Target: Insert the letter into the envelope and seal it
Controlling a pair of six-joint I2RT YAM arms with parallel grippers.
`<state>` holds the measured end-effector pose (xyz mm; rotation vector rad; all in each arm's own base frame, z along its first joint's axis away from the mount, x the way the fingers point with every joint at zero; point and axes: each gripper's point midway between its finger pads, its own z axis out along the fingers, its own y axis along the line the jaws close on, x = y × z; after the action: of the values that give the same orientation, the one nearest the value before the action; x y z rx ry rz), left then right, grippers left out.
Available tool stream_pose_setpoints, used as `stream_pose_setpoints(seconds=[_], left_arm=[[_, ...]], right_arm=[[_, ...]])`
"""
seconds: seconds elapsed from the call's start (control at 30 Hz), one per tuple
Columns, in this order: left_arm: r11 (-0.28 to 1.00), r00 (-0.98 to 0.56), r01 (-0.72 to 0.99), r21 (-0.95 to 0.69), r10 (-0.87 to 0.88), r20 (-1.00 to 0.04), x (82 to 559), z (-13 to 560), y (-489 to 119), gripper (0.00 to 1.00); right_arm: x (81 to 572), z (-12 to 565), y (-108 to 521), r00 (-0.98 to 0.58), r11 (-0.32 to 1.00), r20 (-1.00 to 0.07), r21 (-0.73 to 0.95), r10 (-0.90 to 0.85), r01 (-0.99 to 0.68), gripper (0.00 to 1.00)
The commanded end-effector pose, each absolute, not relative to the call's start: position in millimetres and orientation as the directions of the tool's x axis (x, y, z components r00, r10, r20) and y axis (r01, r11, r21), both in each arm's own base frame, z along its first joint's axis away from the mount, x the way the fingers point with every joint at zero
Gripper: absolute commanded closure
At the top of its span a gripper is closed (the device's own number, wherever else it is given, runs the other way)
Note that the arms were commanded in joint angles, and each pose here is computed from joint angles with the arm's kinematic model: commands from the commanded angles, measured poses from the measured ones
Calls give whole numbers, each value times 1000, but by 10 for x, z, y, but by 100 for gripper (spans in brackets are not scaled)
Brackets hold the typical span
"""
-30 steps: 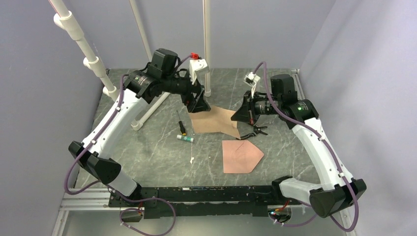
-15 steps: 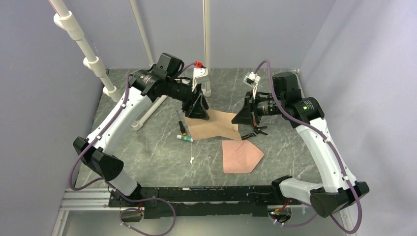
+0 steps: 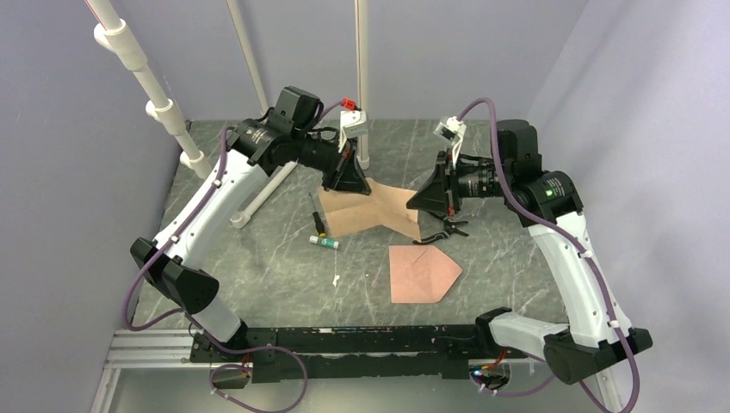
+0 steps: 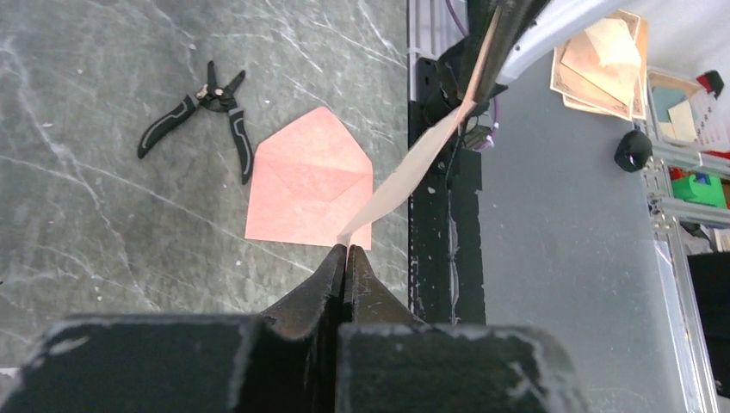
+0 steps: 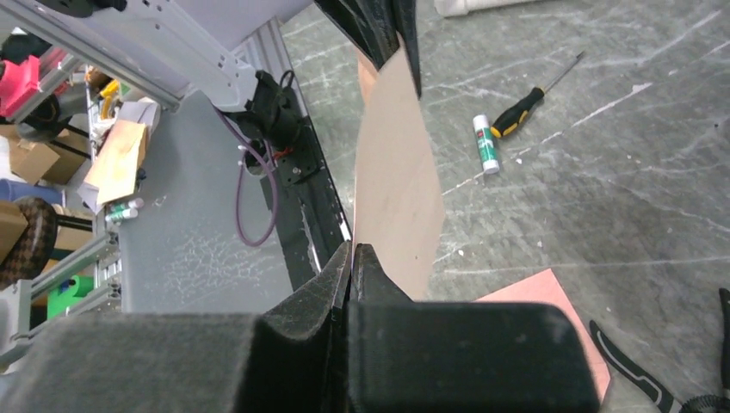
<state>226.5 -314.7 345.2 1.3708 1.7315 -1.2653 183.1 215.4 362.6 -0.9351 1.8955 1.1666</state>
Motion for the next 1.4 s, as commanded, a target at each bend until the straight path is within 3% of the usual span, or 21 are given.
stream_pose_setpoints(seconds=[0.0, 0.07, 0.1, 0.23, 0.5, 0.67, 0.93, 1.37], left_arm=[[69, -231, 973, -221, 305, -924, 2344, 3837, -3183, 97], [142, -218, 973, -184, 281, -935, 2470, 3901, -3176, 97], [162, -212, 972, -173, 267, -940, 2502, 3939, -3168, 98], [178, -168, 975, -130, 218, -961, 2506, 4107, -3152, 98], [120, -113, 988, -101, 102, -988, 2369, 4484, -3184, 97], [59, -110, 992, -110, -9, -994, 2158, 4844, -3163, 98], [-60, -64, 996, -59, -84, -994, 1841, 5119, -3097, 98], [-103, -88, 991, -82, -54, -995, 1830, 5019, -3132, 98]], right_arm=[[1784, 4098, 2224, -383, 269, -918, 344, -104, -899, 86], [1744, 4218, 2262, -368, 228, -927, 345, -66, -910, 48], [1741, 4281, 2271, -356, 221, -934, 339, -41, -914, 38], [1871, 4573, 2201, -276, 331, -957, 291, 94, -898, 26], [2248, 4855, 2004, -234, 512, -909, 391, 345, -765, 23], [1911, 5030, 2128, -164, 321, -894, 314, 417, -893, 21], [1981, 4617, 2279, -252, 295, -943, 309, 216, -904, 13], [1838, 4458, 2404, -292, 150, -948, 310, 129, -939, 46]])
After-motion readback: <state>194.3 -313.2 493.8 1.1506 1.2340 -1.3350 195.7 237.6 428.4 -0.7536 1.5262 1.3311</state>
